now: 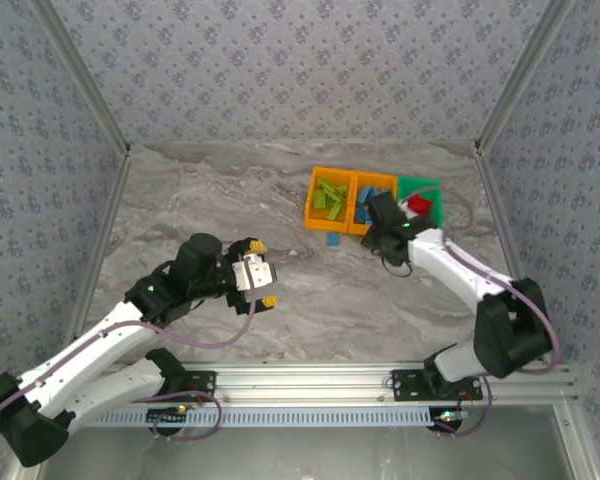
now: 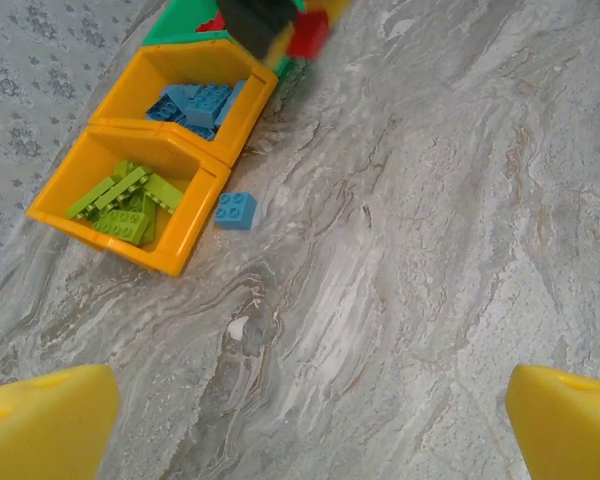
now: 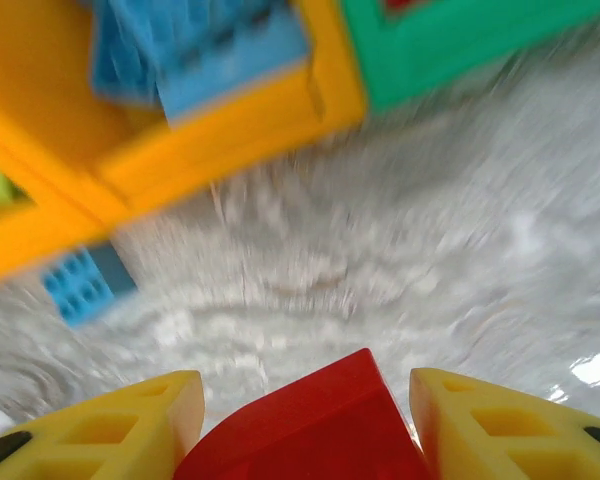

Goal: Sort the legos into containers by color

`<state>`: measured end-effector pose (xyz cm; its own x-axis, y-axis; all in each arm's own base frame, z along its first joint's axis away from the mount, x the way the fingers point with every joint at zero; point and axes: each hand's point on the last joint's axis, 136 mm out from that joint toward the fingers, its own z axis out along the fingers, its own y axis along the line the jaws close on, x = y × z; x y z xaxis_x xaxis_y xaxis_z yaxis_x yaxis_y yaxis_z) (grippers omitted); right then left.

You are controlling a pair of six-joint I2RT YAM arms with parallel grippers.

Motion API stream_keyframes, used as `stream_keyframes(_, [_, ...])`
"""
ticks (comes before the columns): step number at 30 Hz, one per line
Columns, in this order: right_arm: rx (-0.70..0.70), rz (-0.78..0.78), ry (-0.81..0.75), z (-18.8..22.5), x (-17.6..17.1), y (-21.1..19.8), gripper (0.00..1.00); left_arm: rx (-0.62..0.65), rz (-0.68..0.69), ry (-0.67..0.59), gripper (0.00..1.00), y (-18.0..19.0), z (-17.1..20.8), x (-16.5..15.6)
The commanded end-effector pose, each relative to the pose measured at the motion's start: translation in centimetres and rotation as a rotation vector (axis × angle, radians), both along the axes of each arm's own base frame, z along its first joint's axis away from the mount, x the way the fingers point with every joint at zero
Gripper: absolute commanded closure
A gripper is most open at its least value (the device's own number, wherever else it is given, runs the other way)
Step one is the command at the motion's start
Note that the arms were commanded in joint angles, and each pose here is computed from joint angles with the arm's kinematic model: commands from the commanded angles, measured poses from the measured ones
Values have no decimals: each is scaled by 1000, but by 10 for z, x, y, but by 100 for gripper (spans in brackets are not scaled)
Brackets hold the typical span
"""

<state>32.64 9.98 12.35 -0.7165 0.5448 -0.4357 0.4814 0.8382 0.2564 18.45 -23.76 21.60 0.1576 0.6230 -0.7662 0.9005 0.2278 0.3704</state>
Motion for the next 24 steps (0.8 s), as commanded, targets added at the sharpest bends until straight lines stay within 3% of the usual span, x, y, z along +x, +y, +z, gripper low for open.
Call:
stream_keyframes(1, [-106,-39,-53,27,26,-49,45,-23,-18,3,1,-3,3,-1])
stream_keyframes(7, [-98,-69,-44,29,105,-101,41,-4,-11,4,1,-3,-3,1])
stream_keyframes(13, [-96,-37,-31,36,149,-112,16,-34,35,48,1,-4,-4,10])
stream_keyframes(15, [-103,-27,-33,45,148,-114,9,-56,71,64,1,-4,-2,18])
stream_keyframes(20, [-69,-5,-80,77,114,-106,5,-159,200,147,1,-2,8,45])
stream_keyframes(22, [-28,18,-125,93,87,-96,4,-209,305,199,1,1,12,61])
stream_keyframes(24, [30,72,-170,106,55,-78,4,-274,518,285,1,10,20,85])
